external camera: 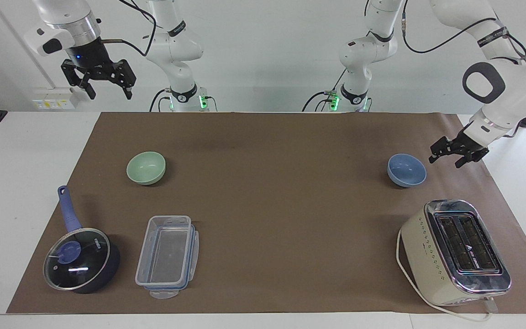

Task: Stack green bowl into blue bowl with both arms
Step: 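Reach the left gripper to the blue bowl rim and grasp it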

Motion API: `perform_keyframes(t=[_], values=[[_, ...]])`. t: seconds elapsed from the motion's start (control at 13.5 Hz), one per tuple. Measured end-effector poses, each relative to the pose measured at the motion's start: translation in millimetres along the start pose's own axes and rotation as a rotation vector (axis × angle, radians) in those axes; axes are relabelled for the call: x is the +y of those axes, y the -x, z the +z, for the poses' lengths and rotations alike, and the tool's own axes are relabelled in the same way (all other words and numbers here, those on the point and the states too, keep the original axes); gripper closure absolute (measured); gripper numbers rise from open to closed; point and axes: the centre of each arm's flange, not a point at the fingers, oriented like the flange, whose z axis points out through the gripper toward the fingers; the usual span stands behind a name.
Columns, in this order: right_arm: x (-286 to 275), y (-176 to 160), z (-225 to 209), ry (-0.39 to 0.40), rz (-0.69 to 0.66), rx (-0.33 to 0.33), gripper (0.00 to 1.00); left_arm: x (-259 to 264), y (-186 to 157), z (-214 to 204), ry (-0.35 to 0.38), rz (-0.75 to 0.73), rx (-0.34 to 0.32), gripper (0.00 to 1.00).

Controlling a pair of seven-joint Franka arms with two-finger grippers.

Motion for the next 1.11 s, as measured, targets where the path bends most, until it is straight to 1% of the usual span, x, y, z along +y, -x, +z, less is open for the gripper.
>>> perform_keyframes(t=[0.15, 0.45, 0.52, 0.59, 0.67, 0.74, 0.82, 0.89, 0.97, 1.04, 1.11], values=[[-4.7, -0.5, -0.6, 0.001, -0.009, 0.004, 0.0, -8.5, 1.2, 28.1, 0.019, -0.012, -0.018, 0.0], [-8.7, -2.6, -2.4, 0.002, -0.017, 0.023, 0.0, -13.7, 9.2, 73.6, 0.045, -0.04, -0.005, 0.03], [-8.3, -3.4, -2.5, 0.002, -0.016, 0.03, 0.0, -14.2, 12.9, 83.9, 0.051, -0.044, -0.002, 0.07], [-7.9, -4.4, -1.6, 0.002, -0.015, 0.035, 0.0, -14.7, 15.7, 91.0, 0.058, -0.049, 0.001, 0.07], [-7.4, -5.1, 0.4, 0.002, -0.014, 0.036, 0.0, -15.3, 17.3, 94.4, 0.06, -0.049, 0.002, 0.11], [-7.1, -5.8, 2.2, 0.002, -0.014, 0.036, 0.0, -16.2, 18.0, 94.9, 0.06, -0.051, 0.003, 0.12], [-7.0, -6.4, 4.2, 0.002, -0.014, 0.035, 0.0, -17.4, 18.6, 94.7, 0.06, -0.053, 0.003, 0.25], [-7.0, -6.7, 7.2, 0.002, -0.014, 0.03, 0.0, -18.4, 19.0, 94.6, 0.06, -0.054, 0.003, 0.41], [-6.5, -6.9, 10.1, 0.002, -0.013, 0.025, 0.0, -18.6, 19.4, 94.8, 0.061, -0.054, 0.002, 0.54], [-6.0, -7.0, 11.7, 0.002, -0.012, 0.022, 0.0, -18.2, 20.1, 95.4, 0.065, -0.054, -0.003, 0.65], [-5.5, -7.0, 12.3, 0.002, -0.011, 0.021, 0.0, -17.3, 21.1, 96.4, 0.071, -0.053, -0.013, 0.79]])
